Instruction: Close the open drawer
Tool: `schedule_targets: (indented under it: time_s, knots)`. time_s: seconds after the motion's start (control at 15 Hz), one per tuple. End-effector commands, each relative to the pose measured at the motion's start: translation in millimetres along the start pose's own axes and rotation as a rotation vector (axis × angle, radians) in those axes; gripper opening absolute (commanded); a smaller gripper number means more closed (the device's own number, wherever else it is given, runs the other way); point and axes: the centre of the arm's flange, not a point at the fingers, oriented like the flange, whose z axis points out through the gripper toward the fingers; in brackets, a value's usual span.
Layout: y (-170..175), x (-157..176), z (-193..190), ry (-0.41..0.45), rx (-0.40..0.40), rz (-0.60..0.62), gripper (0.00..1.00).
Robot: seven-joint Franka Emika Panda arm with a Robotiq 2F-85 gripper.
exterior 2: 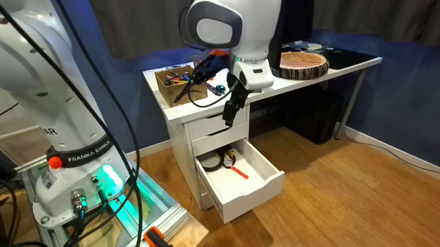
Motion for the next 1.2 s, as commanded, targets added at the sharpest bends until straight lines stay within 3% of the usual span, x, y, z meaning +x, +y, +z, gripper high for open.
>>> schedule_targets:
  time_s: [0.0, 0.13, 0.53, 0.6, 0.73, 1.13]
  knots:
    - [-0.6, 63.6, 46.0, -0.004, -0.028, 0.188, 1.0]
    - [6.4, 88.9, 67.5, -0.002, -0.039, 0.263, 1.0]
    - [25.5, 156.4, 130.4, 0.112, -0.08, 0.434, 1.0]
    - [26.1, 164.7, 143.2, 0.124, -0.082, 0.448, 0.75]
    - [25.1, 175.7, 164.1, 0.144, -0.082, 0.471, 0.66]
    - [-7.1, 200.6, 229.2, 0.186, -0.035, 0.571, 0.22]
